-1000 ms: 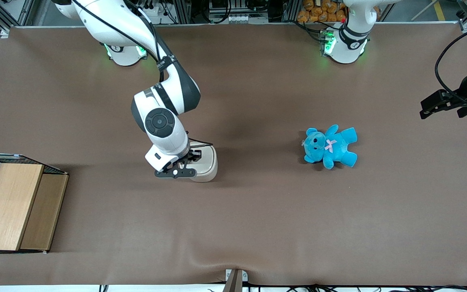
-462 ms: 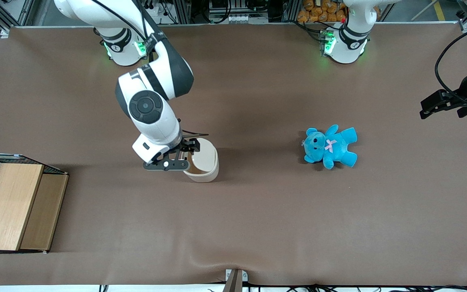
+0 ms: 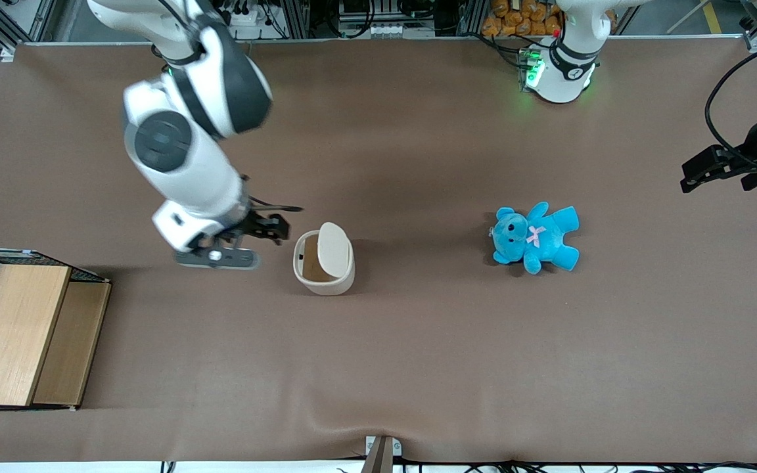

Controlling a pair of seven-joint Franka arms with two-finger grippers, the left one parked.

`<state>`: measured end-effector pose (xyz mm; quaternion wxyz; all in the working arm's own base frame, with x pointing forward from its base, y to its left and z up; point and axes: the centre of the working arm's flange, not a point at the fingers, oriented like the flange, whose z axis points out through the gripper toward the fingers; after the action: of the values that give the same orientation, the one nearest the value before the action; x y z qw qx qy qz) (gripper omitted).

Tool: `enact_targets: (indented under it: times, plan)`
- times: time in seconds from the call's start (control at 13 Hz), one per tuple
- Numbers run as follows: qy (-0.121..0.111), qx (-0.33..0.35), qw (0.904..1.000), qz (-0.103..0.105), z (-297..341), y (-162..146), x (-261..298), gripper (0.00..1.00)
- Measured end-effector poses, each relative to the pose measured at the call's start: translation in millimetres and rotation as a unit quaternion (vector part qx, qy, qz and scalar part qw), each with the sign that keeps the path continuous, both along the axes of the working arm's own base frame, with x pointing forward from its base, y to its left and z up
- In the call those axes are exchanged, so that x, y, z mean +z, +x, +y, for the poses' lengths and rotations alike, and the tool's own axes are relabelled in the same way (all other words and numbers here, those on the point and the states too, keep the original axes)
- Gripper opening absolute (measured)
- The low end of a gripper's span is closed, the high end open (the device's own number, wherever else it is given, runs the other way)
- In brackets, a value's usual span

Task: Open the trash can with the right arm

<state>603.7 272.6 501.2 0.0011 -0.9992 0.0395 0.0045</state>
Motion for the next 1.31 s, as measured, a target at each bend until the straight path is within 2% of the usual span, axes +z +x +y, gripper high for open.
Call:
enact_targets:
  times: [0.15,0.46,0.62,0.85,1.31]
  plan:
    - [0.007,0.009,0.9999,-0.003,-41.6,-1.7,38.9,1.00]
    - [0.013,0.033,0.9993,0.013,-123.5,-14.8,90.2,1.00]
    - [0.016,0.053,0.9983,0.018,-159.1,-19.4,104.3,1.00]
    - [0.016,0.081,0.9964,0.015,-202.3,-25.4,121.4,1.00]
    - [0.011,0.098,0.9951,0.014,-248.2,-38.5,141.3,1.00]
